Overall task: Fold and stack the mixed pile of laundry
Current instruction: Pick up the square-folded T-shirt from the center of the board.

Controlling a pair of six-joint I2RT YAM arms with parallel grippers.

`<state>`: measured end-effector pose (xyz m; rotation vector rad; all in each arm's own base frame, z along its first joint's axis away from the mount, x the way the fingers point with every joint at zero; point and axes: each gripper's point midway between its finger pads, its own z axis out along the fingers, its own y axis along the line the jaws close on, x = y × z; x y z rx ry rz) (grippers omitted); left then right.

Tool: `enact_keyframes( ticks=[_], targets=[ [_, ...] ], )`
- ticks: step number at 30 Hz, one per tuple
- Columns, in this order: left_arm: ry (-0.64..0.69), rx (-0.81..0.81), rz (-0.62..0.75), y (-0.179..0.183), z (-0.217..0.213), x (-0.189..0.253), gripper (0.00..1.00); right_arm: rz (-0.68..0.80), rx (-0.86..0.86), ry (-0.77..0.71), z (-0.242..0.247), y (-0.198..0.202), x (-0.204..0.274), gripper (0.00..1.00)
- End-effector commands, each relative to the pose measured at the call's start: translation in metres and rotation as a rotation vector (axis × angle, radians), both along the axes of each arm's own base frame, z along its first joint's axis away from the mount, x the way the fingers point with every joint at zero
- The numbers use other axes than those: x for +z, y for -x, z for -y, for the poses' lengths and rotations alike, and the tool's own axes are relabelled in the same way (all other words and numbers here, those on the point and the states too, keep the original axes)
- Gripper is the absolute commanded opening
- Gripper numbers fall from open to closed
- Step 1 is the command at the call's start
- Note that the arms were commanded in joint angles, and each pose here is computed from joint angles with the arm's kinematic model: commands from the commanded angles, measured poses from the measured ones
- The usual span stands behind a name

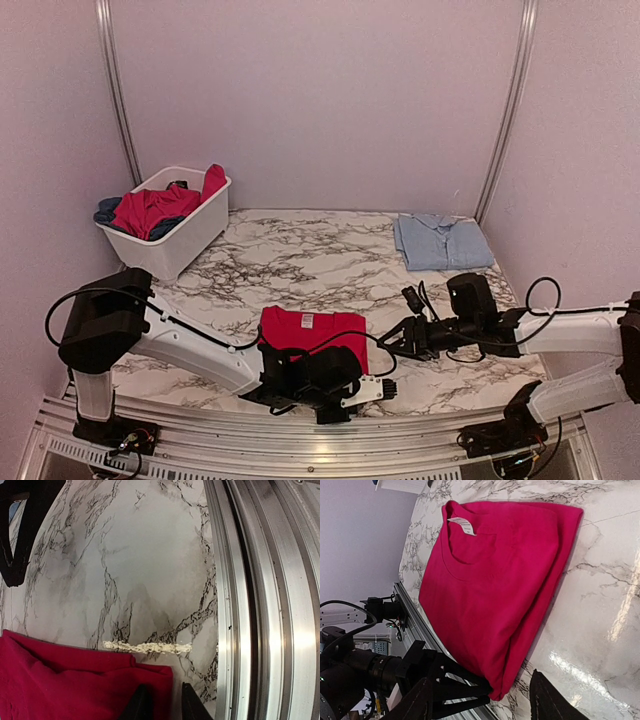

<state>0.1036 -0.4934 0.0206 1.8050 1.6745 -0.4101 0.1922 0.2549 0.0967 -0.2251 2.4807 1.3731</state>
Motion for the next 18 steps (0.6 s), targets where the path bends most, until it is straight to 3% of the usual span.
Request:
enact_keyframes(
  ticks=[1,5,10,12,18],
  targets=[
    [-0.027,0.002,-0.019,0.0,-0.001,-0.016,0.18,-0.006,0.007,-0.053,-0.005,-0.001,0.009,0.61],
    [0.048,0.03,-0.003,-0.008,0.002,0.01,0.0,-0.032,0.008,-0.051,-0.004,0.002,0.002,0.63],
    [0.153,0.05,0.019,-0.014,0.006,0.053,0.0,-0.074,0.019,-0.075,-0.008,0.007,-0.006,0.66],
    [0.171,0.065,0.023,-0.018,0.007,0.061,0.0,-0.096,0.026,-0.077,-0.01,0.01,-0.009,0.76],
    [0.197,0.089,0.03,-0.029,0.004,0.074,0.0,-0.142,0.048,-0.12,-0.021,0.019,-0.01,0.8]
  ],
)
